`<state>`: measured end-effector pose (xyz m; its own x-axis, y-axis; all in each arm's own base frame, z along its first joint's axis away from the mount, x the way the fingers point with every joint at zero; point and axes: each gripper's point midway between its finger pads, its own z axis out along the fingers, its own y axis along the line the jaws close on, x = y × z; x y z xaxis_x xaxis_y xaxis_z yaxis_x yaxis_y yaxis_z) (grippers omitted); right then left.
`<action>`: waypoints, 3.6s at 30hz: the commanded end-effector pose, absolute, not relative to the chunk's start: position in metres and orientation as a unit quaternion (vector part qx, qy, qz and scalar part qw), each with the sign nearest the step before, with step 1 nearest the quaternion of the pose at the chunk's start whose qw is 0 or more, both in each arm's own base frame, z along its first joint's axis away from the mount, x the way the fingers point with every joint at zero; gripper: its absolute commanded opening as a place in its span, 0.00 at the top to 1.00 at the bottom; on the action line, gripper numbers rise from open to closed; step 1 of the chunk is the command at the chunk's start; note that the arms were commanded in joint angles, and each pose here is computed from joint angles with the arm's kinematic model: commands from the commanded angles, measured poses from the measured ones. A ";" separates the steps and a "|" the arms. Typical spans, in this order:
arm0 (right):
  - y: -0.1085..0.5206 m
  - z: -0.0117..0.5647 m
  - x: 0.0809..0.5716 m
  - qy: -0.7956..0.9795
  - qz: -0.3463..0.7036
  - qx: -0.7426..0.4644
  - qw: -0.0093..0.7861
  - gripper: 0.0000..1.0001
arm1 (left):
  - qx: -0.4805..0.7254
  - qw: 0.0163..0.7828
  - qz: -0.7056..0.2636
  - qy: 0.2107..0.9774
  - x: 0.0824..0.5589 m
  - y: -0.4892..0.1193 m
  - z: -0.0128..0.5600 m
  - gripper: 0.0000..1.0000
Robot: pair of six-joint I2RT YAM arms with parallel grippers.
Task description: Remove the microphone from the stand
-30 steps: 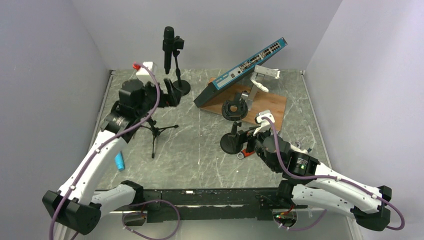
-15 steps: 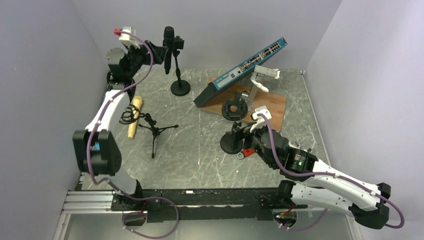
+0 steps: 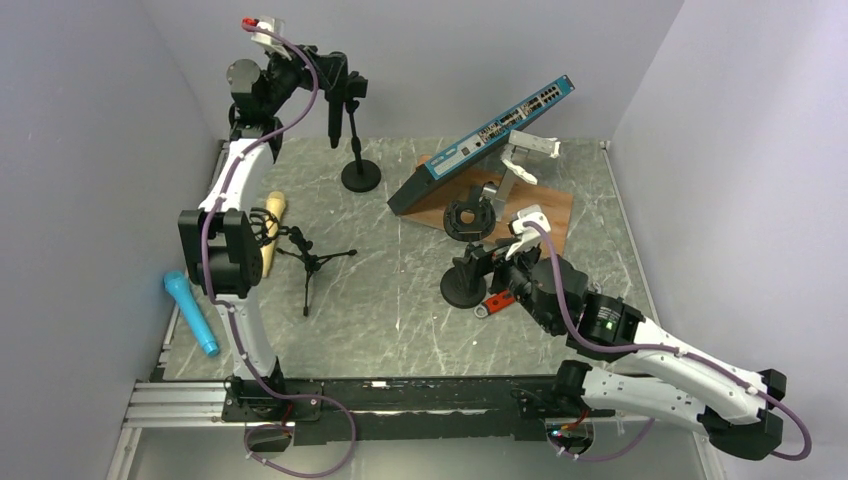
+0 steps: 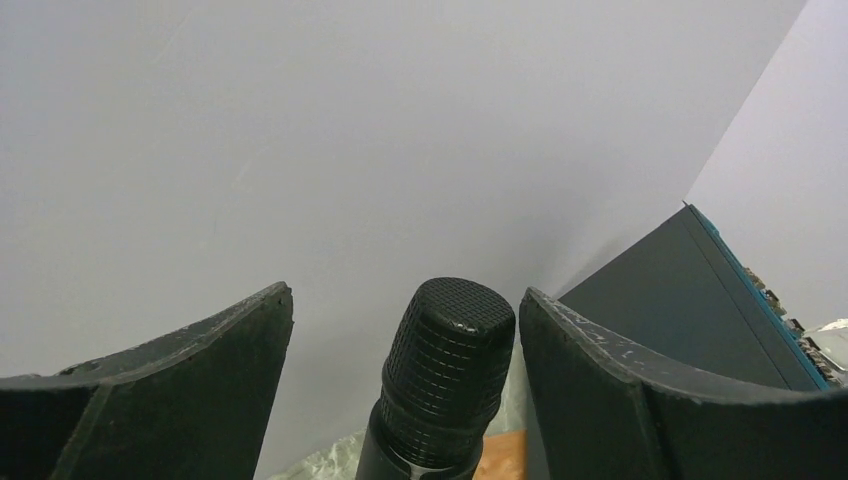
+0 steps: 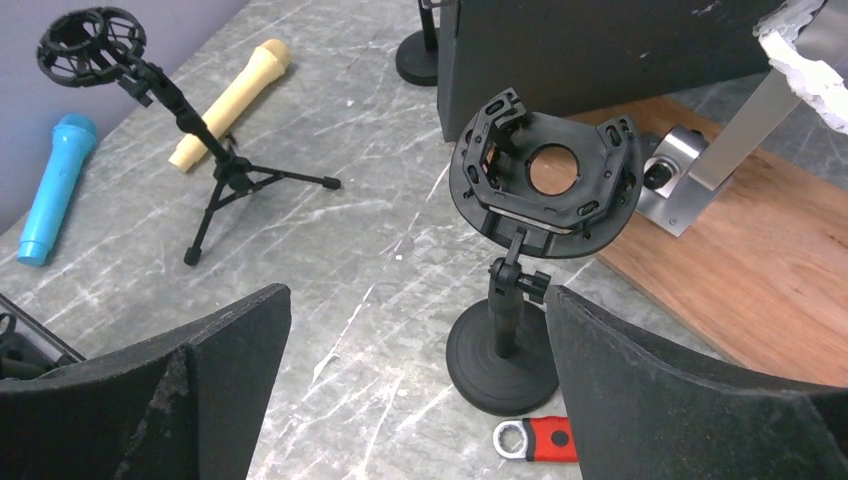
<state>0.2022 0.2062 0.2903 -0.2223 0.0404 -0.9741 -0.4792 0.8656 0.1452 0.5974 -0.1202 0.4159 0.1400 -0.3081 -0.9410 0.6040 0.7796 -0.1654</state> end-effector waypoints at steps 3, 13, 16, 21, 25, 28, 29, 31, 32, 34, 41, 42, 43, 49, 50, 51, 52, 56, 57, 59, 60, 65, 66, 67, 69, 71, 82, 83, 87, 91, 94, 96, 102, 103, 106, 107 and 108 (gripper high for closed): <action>0.197 0.321 0.199 0.730 0.230 -0.134 0.629 0.00 | 0.160 0.739 -0.314 0.574 0.592 -0.134 0.415 0.07; 0.198 0.325 0.197 0.730 0.235 -0.140 0.626 0.00 | 0.176 0.713 -0.277 0.619 0.595 -0.163 0.395 0.40; 0.196 0.324 0.197 0.730 0.235 -0.138 0.627 0.00 | 0.172 0.715 -0.258 0.627 0.581 -0.171 0.404 0.53; 0.193 0.325 0.194 0.727 0.241 -0.138 0.628 0.00 | 0.106 0.719 -0.184 0.661 0.557 -0.166 0.419 1.00; 0.193 0.330 0.191 0.724 0.253 -0.134 0.628 0.00 | 0.076 0.708 -0.167 0.682 0.529 -0.173 0.429 1.00; 0.195 0.329 0.189 0.725 0.261 -0.134 0.623 0.00 | 0.050 0.697 -0.158 0.698 0.503 -0.178 0.435 1.00; 0.195 0.328 0.188 0.726 0.263 -0.133 0.621 0.00 | 0.039 0.697 -0.150 0.700 0.493 -0.179 0.437 1.00; 0.195 0.325 0.187 0.730 0.265 -0.131 0.616 0.00 | 0.033 0.699 -0.136 0.701 0.475 -0.185 0.439 1.00; 0.195 0.324 0.187 0.732 0.265 -0.130 0.614 0.00 | 0.034 0.700 -0.124 0.702 0.466 -0.187 0.439 1.00; 0.194 0.323 0.186 0.735 0.268 -0.126 0.610 0.00 | 0.023 0.697 -0.102 0.710 0.449 -0.188 0.438 1.00; 0.198 0.316 0.186 0.745 0.267 -0.128 0.598 0.00 | -0.025 0.637 -0.167 0.752 0.393 -0.212 0.405 1.00; 0.199 0.315 0.186 0.747 0.266 -0.129 0.596 0.00 | -0.023 0.633 -0.175 0.754 0.386 -0.217 0.405 1.00; 0.200 0.314 0.186 0.749 0.264 -0.131 0.593 0.00 | -0.019 0.629 -0.183 0.755 0.377 -0.224 0.406 1.00; 0.204 0.320 0.186 0.748 0.270 -0.131 0.592 0.00 | 0.007 0.625 -0.177 0.761 0.332 -0.237 0.404 1.00; 0.206 0.321 0.185 0.746 0.276 -0.132 0.591 0.00 | 0.018 0.622 -0.176 0.763 0.326 -0.240 0.398 1.00; 0.209 0.323 0.184 0.744 0.283 -0.134 0.590 0.00 | 0.030 0.618 -0.181 0.764 0.319 -0.243 0.394 1.00; 0.211 0.324 0.183 0.742 0.290 -0.136 0.589 0.00 | 0.040 0.616 -0.189 0.764 0.310 -0.242 0.393 1.00; 0.225 0.326 0.183 0.736 0.303 -0.152 0.585 0.00 | 0.072 0.600 -0.213 0.768 0.282 -0.241 0.379 1.00; 0.228 0.326 0.184 0.738 0.302 -0.154 0.583 0.00 | 0.078 0.597 -0.225 0.766 0.275 -0.240 0.378 1.00; 0.237 0.328 0.184 0.738 0.310 -0.164 0.577 0.00 | 0.095 0.591 -0.247 0.762 0.261 -0.238 0.375 1.00; 0.244 0.329 0.183 0.737 0.317 -0.173 0.571 0.00 | 0.104 0.590 -0.260 0.757 0.253 -0.237 0.375 1.00; 0.284 0.332 0.173 0.727 0.371 -0.218 0.535 0.00 | 0.123 0.588 -0.298 0.742 0.225 -0.224 0.374 1.00; 0.292 0.334 0.170 0.724 0.386 -0.222 0.527 0.00 | 0.125 0.585 -0.298 0.744 0.221 -0.221 0.374 1.00; 0.299 0.335 0.168 0.722 0.398 -0.222 0.521 0.00 | 0.124 0.585 -0.300 0.743 0.217 -0.218 0.377 1.00; 0.310 0.338 0.168 0.718 0.422 -0.212 0.512 0.00 | 0.126 0.580 -0.301 0.746 0.210 -0.211 0.382 1.00; 0.321 0.340 0.168 0.717 0.445 -0.199 0.499 0.05 | 0.129 0.576 -0.307 0.747 0.204 -0.208 0.387 1.00; 0.353 0.332 0.172 0.730 0.474 -0.179 0.458 0.17 | 0.130 0.557 -0.326 0.753 0.196 -0.212 0.392 1.00; 0.351 0.332 0.171 0.729 0.474 -0.180 0.460 0.17 | 0.130 0.557 -0.321 0.755 0.198 -0.212 0.392 1.00; 0.344 0.335 0.173 0.724 0.467 -0.178 0.476 0.14 | 0.134 0.562 -0.313 0.754 0.203 -0.214 0.401 1.00; 0.340 0.336 0.178 0.722 0.454 -0.176 0.492 0.10 | 0.161 0.569 -0.315 0.742 0.202 -0.220 0.410 1.00; 0.344 0.339 0.171 0.701 0.453 -0.231 0.500 0.04 | 0.201 0.571 -0.336 0.721 0.192 -0.227 0.419 1.00; 0.348 0.340 0.161 0.668 0.459 -0.299 0.504 0.02 | 0.234 0.571 -0.348 0.705 0.182 -0.231 0.420 1.00; 0.342 0.337 0.149 0.591 0.457 -0.437 0.501 0.01 | 0.353 0.566 -0.343 0.661 0.151 -0.226 0.402 1.00; 0.340 0.337 0.149 0.582 0.458 -0.452 0.498 0.01 | 0.361 0.567 -0.336 0.660 0.149 -0.223 0.399 1.00; 0.336 0.337 0.146 0.553 0.459 -0.496 0.487 0.01 | 0.395 0.570 -0.327 0.642 0.141 -0.218 0.396 1.00; 0.336 0.338 0.146 0.544 0.460 -0.506 0.487 0.01 | 0.404 0.568 -0.333 0.636 0.137 -0.219 0.397 1.00; 0.335 0.340 0.140 0.524 0.472 -0.523 0.478 0.01 | 0.413 0.565 -0.341 0.628 0.133 -0.221 0.399 1.00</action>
<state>0.1638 0.3352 0.3085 -0.1883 -0.1296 -0.9735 -0.9573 0.2454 0.1525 0.1465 -0.2145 0.3618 -0.2120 0.1832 -0.9599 0.8343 0.5454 -0.0802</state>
